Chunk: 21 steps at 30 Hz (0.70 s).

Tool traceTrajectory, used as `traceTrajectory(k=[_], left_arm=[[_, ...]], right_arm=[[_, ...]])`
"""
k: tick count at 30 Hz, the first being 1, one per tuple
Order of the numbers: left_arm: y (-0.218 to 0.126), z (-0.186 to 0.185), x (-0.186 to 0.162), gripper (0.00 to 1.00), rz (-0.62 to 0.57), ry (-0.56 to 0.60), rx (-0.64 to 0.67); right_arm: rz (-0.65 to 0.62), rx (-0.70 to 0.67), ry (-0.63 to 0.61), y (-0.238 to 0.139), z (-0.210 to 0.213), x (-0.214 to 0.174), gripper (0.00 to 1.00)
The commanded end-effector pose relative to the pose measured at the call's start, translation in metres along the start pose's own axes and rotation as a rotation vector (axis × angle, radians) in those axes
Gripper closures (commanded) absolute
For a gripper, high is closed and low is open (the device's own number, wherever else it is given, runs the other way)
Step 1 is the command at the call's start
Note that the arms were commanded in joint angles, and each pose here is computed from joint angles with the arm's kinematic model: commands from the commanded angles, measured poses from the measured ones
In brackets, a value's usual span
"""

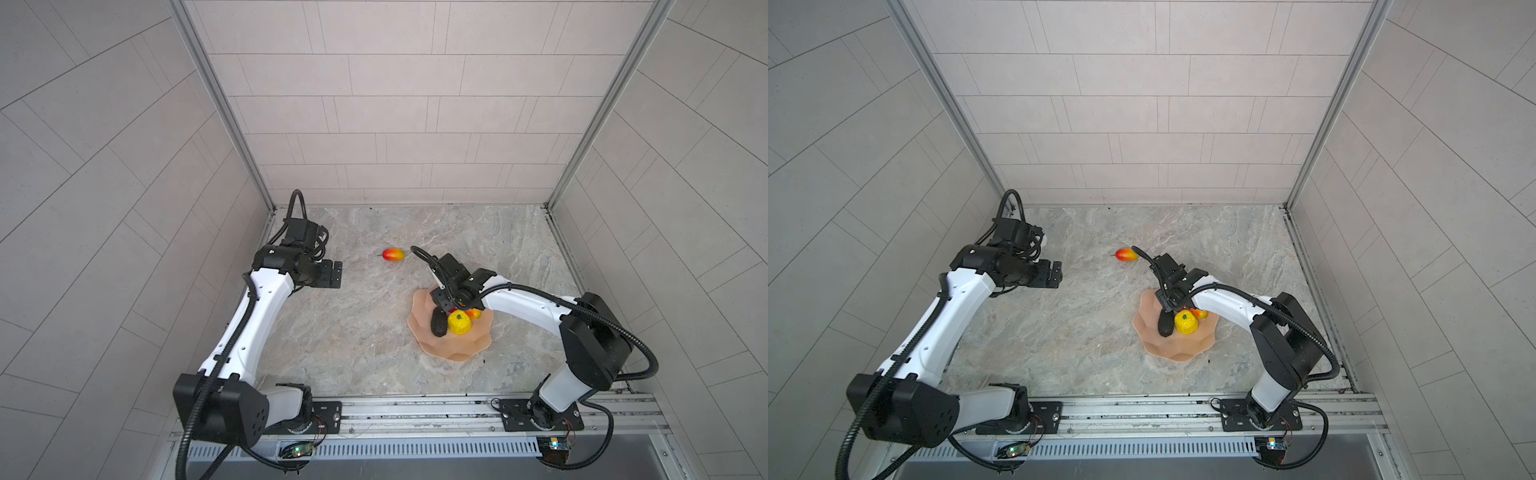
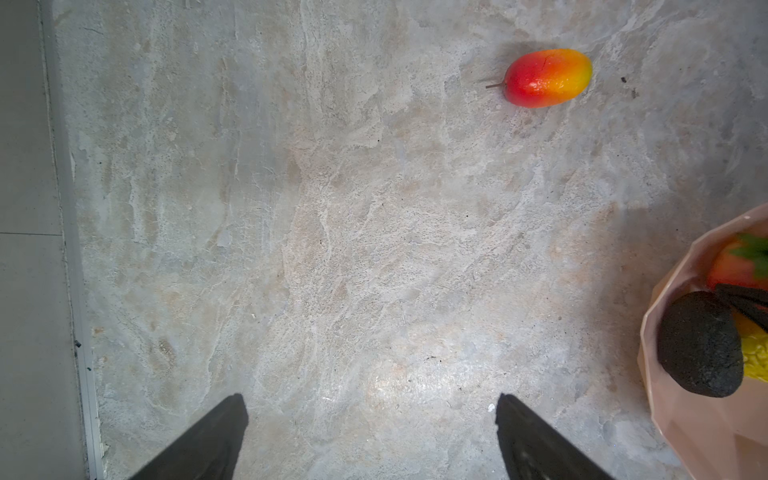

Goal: Place and organize the fake fruits in the fruit bowl
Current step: 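Carry the strawberry into the bowl and release it, then grasp the remaining red-yellow mango farther from the robot with the right gripper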

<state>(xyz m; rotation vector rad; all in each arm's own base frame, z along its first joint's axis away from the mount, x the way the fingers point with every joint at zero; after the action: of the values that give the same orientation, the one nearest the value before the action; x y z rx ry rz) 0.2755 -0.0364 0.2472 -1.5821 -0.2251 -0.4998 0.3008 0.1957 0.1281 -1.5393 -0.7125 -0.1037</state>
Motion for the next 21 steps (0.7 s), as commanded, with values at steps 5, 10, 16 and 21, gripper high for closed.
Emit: traceTrajectory(k=[5,10,16,21], left_arm=[[0.0,0.001,-0.002,0.0,0.003,0.005,0.0],[0.0,0.001,-0.002,0.0,0.006,0.006,0.0],[0.001,0.002,-0.002,0.0,0.011,0.006,0.01],[0.003,0.003,-0.002,0.0,0.015,0.006,0.012]], right_arm=[[-0.093,0.016,-0.031,-0.046,-0.002,0.032,0.13],[-0.16,0.092,-0.073,-0.052,0.018,0.078,0.08],[-0.135,0.175,-0.123,-0.002,0.056,0.137,0.08],[-0.081,0.196,-0.166,0.047,0.075,0.171,0.07]])
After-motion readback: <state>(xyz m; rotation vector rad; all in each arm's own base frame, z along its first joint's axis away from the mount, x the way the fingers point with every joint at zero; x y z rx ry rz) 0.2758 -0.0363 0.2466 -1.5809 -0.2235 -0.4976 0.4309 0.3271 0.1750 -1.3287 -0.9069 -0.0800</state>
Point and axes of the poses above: each gripper's point midway between its finger pads, its own y axis out along the fingers, its own z axis along the line the jaws close on, x = y × z, the point moved 5 cm from there along -y, back along the fingers, and after that the axes turned 7 degrees about y, right-handed, at the moved point
